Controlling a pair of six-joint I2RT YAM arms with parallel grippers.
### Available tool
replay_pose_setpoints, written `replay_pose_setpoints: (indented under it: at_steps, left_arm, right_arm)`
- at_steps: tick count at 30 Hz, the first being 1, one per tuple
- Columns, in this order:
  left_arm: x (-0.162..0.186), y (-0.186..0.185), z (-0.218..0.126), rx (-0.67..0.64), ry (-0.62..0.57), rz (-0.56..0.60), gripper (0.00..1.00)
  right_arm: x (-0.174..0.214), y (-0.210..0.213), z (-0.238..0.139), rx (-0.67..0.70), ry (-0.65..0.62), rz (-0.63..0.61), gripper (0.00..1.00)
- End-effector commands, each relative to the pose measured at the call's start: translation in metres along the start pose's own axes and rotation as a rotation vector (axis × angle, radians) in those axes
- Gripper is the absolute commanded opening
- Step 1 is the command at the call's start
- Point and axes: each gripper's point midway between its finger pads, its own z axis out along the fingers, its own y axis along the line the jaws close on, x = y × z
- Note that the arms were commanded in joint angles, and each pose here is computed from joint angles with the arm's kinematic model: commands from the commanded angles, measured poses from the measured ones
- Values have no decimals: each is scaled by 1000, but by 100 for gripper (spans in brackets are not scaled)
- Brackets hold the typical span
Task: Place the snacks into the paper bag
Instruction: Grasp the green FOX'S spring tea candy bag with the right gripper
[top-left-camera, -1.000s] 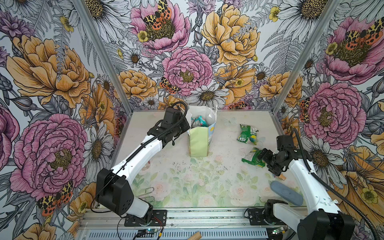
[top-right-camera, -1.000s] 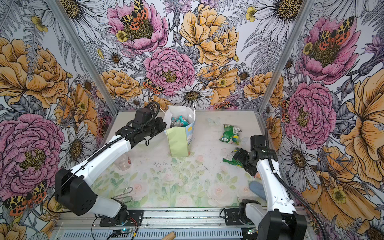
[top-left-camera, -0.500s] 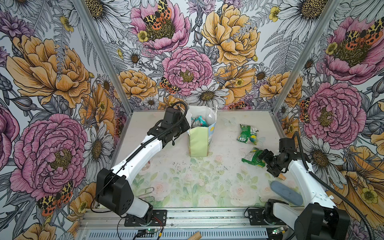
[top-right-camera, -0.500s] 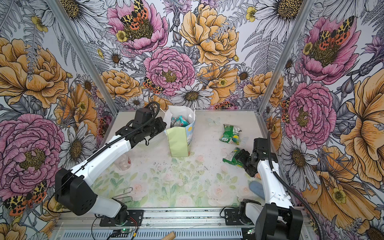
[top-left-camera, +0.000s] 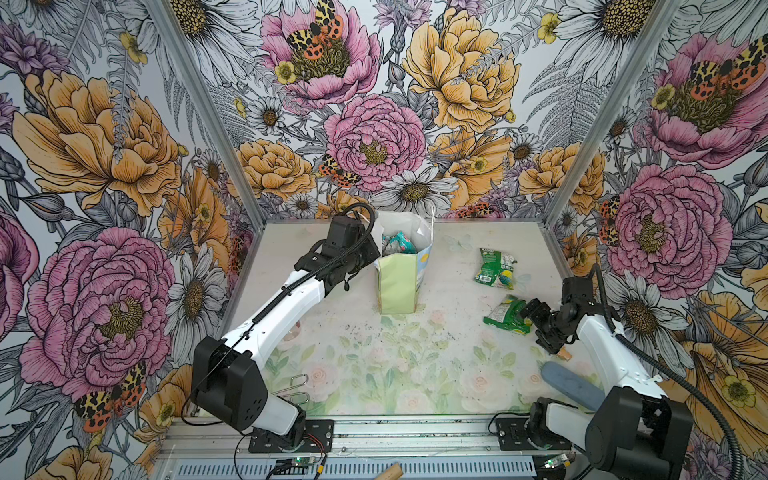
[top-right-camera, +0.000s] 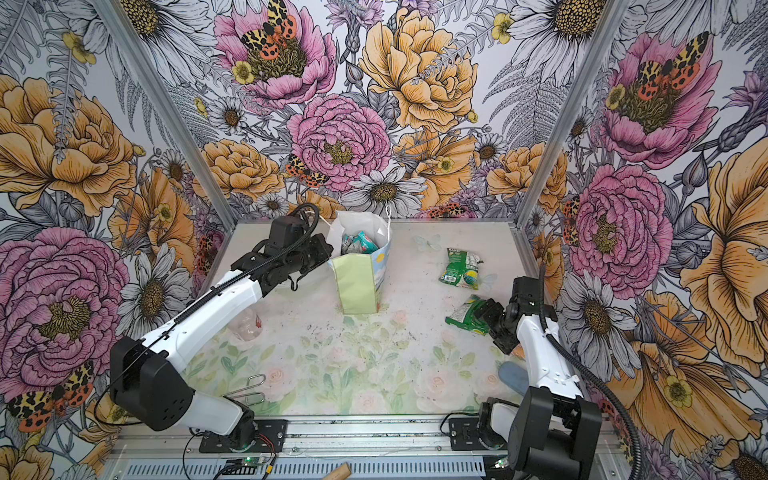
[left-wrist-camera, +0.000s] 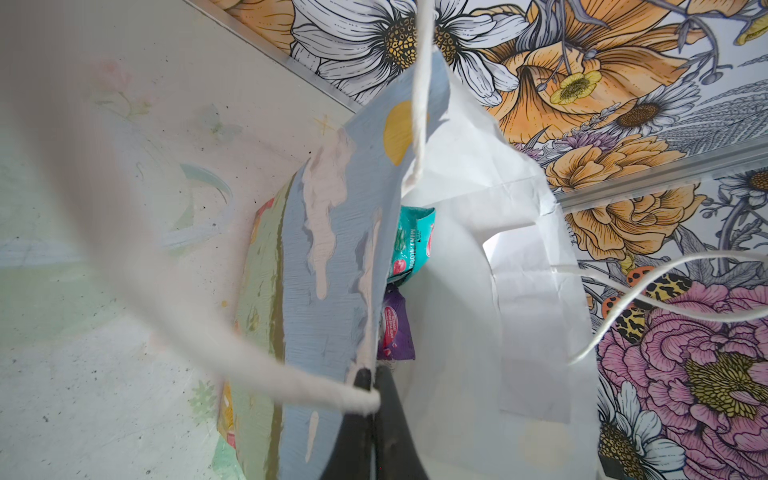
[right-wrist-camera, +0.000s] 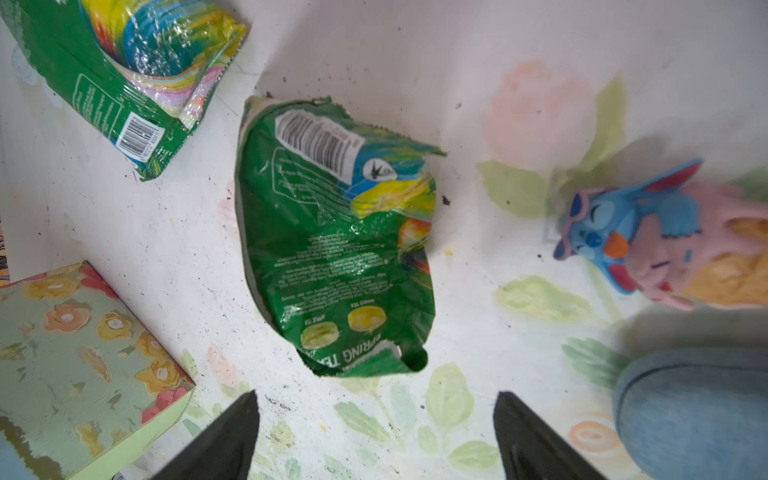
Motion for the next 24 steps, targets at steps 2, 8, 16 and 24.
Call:
replay_pose_setpoints:
  at_steps: [2, 8, 16, 24]
  left_arm:
    - [0, 6, 1, -8, 3, -1, 0]
    - [-1, 6, 0, -6, 1, -2, 0]
    - [-1, 5, -1, -6, -1, -2, 0]
    - [-1, 5, -2, -5, -4, -2, 0]
  right_arm:
    - [-16, 7, -4, -16, -29, -30, 91]
    - [-26, 9, -2, -23, -36, -37, 91]
    - [-38, 17, 9, -55, -13, -32, 94]
    - [-47, 27, 15, -98, -14, -31, 100]
